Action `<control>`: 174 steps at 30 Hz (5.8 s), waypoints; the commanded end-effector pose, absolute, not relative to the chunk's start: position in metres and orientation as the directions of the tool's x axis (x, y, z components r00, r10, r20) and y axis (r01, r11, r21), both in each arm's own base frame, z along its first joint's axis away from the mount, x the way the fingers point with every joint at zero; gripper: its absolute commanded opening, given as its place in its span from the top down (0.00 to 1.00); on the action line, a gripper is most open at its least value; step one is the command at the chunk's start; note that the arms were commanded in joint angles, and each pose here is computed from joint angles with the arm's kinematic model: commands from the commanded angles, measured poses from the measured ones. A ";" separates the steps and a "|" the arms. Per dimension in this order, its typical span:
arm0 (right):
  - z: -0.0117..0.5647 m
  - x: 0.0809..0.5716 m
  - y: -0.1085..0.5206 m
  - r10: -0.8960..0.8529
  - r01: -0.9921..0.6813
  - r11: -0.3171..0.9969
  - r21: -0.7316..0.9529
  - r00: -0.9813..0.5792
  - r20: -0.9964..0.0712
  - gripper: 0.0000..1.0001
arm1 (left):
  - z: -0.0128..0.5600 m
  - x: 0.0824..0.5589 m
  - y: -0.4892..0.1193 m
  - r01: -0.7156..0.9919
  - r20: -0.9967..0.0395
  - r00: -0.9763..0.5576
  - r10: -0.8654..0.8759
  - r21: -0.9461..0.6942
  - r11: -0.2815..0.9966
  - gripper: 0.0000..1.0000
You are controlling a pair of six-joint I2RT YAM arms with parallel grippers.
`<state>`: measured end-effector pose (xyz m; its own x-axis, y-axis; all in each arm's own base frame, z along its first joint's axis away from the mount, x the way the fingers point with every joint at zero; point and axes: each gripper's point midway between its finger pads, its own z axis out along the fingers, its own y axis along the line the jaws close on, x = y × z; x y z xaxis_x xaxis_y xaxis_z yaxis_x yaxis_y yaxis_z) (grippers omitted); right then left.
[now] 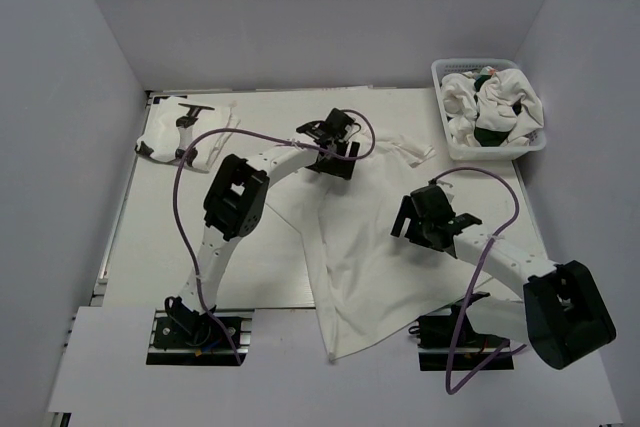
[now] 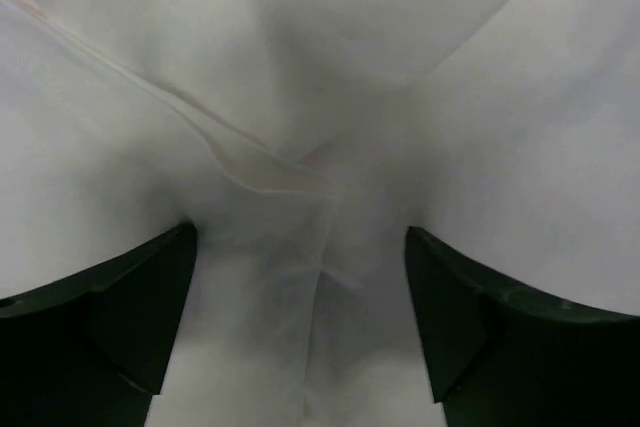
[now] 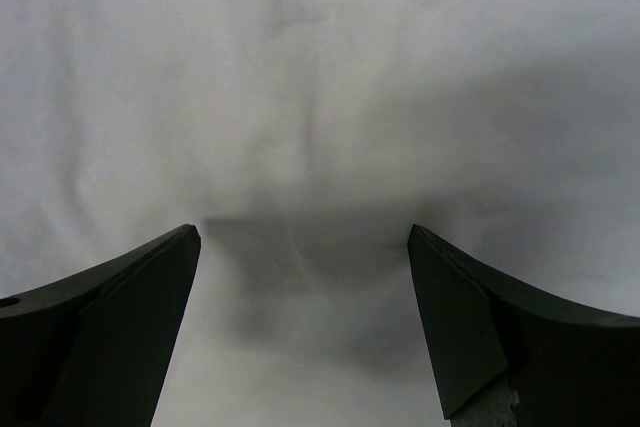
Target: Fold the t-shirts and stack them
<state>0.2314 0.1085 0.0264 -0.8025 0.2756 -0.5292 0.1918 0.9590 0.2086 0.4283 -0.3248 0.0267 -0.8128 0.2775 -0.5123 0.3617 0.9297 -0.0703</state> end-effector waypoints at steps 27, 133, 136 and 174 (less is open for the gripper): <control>-0.010 0.261 0.094 0.326 0.295 0.945 0.139 -0.833 -0.447 0.10 | 0.078 0.183 -0.093 -0.435 -0.362 -0.854 -0.374 0.103 0.894 1.00; 0.019 0.261 0.203 -0.132 -0.255 0.936 0.241 -0.893 -0.431 0.10 | 0.007 0.372 -0.117 -0.200 -0.346 -0.882 -0.320 -0.339 0.919 0.00; 0.020 0.222 0.196 -0.153 -0.269 0.929 0.255 -0.905 -0.398 0.11 | -0.003 0.369 -0.111 -0.231 -0.331 -0.884 -0.330 -0.304 0.924 0.00; 0.090 0.265 0.179 0.171 -0.018 0.966 0.258 -0.703 -0.690 0.10 | 0.026 0.159 -0.122 -0.336 -0.018 -0.932 -0.362 -0.331 0.882 0.00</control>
